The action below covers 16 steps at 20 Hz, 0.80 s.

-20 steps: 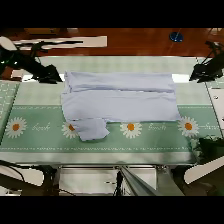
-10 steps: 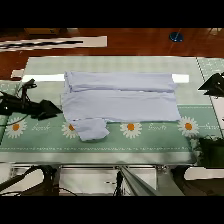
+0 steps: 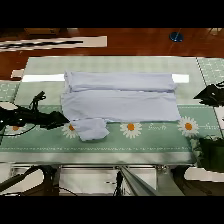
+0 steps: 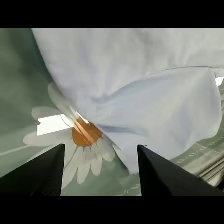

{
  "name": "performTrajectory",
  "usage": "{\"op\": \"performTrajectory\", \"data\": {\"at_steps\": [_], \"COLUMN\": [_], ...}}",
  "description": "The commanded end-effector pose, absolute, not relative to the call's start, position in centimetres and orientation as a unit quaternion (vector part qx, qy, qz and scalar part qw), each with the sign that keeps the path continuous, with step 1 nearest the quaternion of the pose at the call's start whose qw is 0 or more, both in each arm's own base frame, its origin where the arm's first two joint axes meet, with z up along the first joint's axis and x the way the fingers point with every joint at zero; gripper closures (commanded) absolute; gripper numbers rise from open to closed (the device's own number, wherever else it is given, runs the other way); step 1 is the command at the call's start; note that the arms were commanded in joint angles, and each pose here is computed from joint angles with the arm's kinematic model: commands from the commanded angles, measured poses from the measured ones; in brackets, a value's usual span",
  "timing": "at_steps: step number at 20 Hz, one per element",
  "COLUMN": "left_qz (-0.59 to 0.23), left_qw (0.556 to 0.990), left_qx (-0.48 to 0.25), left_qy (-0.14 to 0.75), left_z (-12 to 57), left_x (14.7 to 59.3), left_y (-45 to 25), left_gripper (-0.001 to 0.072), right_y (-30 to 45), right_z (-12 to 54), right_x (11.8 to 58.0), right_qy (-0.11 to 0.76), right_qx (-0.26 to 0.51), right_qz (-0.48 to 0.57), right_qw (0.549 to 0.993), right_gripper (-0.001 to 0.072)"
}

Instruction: Fold the shirts.

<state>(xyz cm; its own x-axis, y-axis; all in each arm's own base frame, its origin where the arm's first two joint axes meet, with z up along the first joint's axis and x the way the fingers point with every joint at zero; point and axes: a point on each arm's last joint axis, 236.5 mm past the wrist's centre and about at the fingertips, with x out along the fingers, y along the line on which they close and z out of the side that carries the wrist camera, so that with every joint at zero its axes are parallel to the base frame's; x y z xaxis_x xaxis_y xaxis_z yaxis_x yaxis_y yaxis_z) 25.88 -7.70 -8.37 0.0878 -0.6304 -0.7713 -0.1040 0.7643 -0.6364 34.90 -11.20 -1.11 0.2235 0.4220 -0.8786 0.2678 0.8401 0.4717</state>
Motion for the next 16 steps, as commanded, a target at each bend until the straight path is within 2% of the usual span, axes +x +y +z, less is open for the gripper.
{"op": "performTrajectory", "data": {"at_steps": [1, 4, 6, 7, 8, 9, 14, 15, 16], "left_qz": [-0.182, -0.177, -0.184, -0.187, -0.187, -0.188, -0.195, -0.196, -0.198], "left_qw": [0.698, 0.705, 0.693, 0.684, 0.680, 0.678, 0.672, 0.672, 0.671], "left_qx": [-0.280, -0.269, -0.258, -0.257, -0.257, -0.258, -0.260, -0.260, -0.261], "left_qy": [0.634, 0.632, 0.647, 0.657, 0.661, 0.662, 0.665, 0.665, 0.666], "left_z": [-10.1, -11.4, -12.6, -13.2, -13.4, -13.5, -13.2, -13.1, -13.0], "left_x": [27.7, 28.5, 27.9, 27.4, 27.2, 27.2, 26.9, 26.8, 26.8], "left_y": [-8.9, -9.9, -10.8, -11.2, -11.3, -11.4, -11.6, -11.6, -11.7], "left_gripper": [0.0148, 0.0149, 0.0151, 0.0254, 0.0528, 0.0679, 0.0682, 0.0682, 0.0682], "right_y": [-11.1, -11.1, -10.6, -10.3, -10.1, -10.0, -11.7, -11.7, -11.4], "right_z": [-1.1, -0.7, -0.4, -0.2, -0.2, -0.2, -1.4, -1.8, -2.3], "right_x": [34.8, 34.9, 35.1, 35.2, 35.0, 34.8, 32.9, 32.4, 31.9], "right_qy": [0.618, 0.613, 0.608, 0.607, 0.609, 0.613, 0.636, 0.637, 0.637], "right_qx": [0.277, 0.277, 0.287, 0.291, 0.292, 0.293, 0.285, 0.300, 0.315], "right_qz": [0.052, 0.052, 0.060, 0.066, 0.068, 0.071, 0.043, 0.041, 0.043], "right_qw": [0.734, 0.738, 0.738, 0.737, 0.734, 0.731, 0.716, 0.709, 0.702], "right_gripper": [0.0219, 0.0220, 0.0220, 0.0220, 0.0220, 0.0220, 0.0211, 0.0199, 0.0143]}}
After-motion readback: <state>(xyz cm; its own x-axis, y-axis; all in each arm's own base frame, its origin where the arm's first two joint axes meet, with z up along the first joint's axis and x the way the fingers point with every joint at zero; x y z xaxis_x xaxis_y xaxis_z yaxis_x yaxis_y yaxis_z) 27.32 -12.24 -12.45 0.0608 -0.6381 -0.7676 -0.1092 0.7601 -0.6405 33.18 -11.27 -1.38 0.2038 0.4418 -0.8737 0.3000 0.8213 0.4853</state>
